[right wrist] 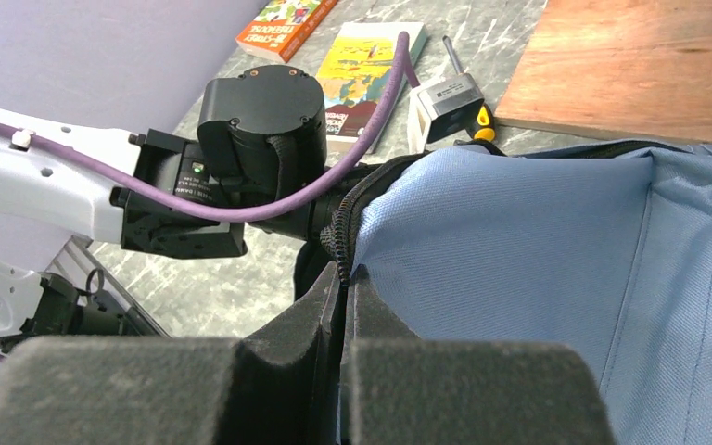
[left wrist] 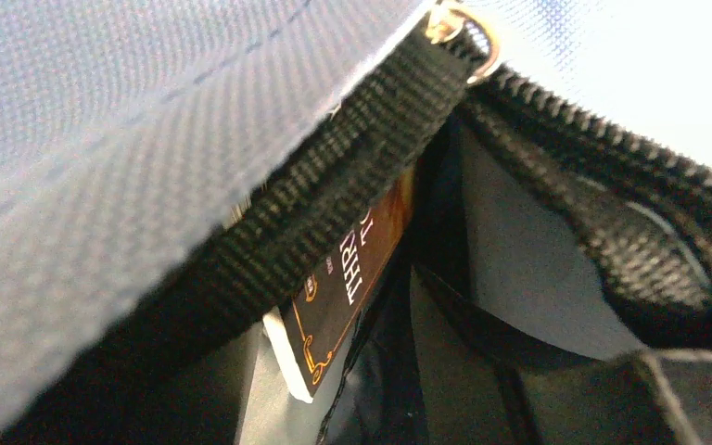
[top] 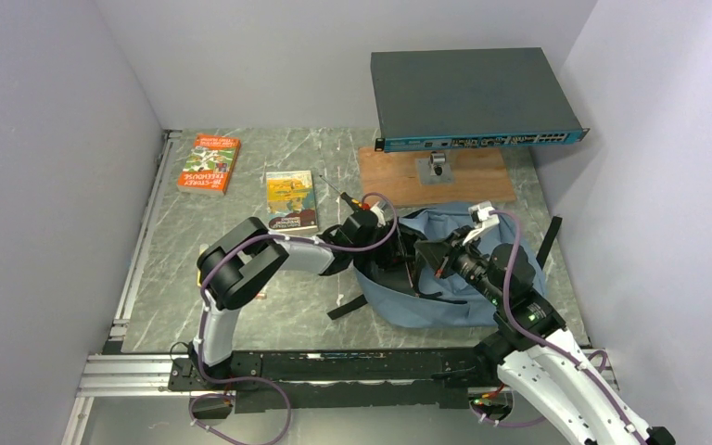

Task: Pack the student bag
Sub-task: Place the book in the student bag.

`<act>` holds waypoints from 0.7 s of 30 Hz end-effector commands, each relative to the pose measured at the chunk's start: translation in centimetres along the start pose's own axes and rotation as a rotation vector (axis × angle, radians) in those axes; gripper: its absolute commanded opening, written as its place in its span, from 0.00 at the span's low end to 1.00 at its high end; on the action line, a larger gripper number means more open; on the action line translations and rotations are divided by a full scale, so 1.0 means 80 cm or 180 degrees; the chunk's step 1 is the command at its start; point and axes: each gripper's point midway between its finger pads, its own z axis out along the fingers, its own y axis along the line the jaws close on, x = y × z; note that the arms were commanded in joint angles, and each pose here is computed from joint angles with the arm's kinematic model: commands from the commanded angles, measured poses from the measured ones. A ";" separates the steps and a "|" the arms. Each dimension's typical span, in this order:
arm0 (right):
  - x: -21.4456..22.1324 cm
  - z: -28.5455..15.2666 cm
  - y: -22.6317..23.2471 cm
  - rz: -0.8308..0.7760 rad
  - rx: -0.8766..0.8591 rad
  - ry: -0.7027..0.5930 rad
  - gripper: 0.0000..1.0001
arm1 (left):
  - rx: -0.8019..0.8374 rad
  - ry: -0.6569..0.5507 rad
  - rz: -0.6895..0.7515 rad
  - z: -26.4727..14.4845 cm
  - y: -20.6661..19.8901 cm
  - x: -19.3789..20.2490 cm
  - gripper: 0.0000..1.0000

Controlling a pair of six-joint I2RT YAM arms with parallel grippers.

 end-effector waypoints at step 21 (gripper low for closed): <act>-0.025 0.001 0.009 -0.0045 -0.0053 -0.0214 0.00 | -0.0051 0.0389 0.0443 -0.002 -0.024 0.002 0.45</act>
